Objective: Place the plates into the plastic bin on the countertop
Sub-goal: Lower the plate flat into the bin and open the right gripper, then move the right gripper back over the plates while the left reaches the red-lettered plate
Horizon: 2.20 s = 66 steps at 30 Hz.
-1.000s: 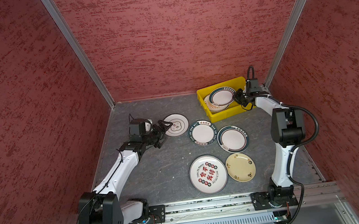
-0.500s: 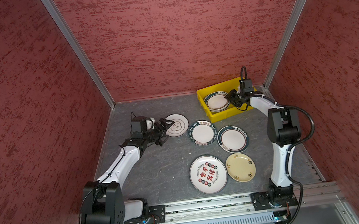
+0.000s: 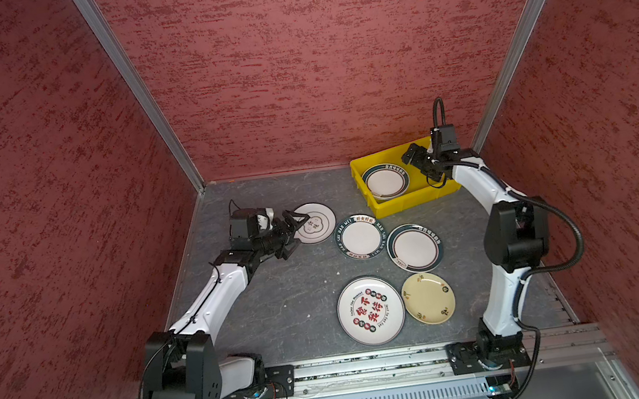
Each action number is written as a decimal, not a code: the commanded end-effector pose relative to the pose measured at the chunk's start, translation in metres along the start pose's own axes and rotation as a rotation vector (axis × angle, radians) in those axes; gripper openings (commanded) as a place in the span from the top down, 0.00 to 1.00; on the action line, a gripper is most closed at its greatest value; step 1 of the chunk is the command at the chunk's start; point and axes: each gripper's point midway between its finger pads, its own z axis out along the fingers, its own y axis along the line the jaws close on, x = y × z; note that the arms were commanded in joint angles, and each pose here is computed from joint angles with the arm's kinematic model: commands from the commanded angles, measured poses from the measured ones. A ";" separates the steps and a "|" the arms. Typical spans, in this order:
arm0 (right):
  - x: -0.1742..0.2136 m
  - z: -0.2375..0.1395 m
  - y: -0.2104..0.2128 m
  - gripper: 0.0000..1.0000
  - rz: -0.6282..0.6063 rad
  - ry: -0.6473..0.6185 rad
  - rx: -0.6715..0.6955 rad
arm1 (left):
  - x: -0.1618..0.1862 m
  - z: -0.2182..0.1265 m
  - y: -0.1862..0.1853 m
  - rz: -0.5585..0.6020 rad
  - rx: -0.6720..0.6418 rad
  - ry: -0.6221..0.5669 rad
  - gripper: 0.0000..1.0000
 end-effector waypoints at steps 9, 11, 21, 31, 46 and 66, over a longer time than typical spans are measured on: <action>0.042 -0.130 -0.002 0.01 -0.040 -0.084 -0.095 | 0.012 -0.009 0.030 0.034 -0.056 -0.012 0.01; 0.064 -0.141 -0.023 0.01 -0.036 -0.070 -0.055 | 0.017 -0.011 0.032 0.052 -0.060 -0.006 0.01; 0.165 -0.178 -0.065 0.01 0.068 0.055 -0.137 | 0.053 -0.009 0.077 0.109 -0.112 0.078 0.01; 0.219 -0.195 -0.067 0.01 0.000 0.263 -0.204 | 0.106 -0.001 0.091 0.190 -0.110 0.218 0.00; 0.233 -0.195 -0.057 0.01 0.002 0.317 -0.304 | 0.142 0.007 0.133 0.145 -0.179 0.261 0.20; 0.234 -0.192 -0.056 0.01 0.009 0.321 -0.314 | 0.188 0.024 0.144 0.196 -0.242 0.401 0.42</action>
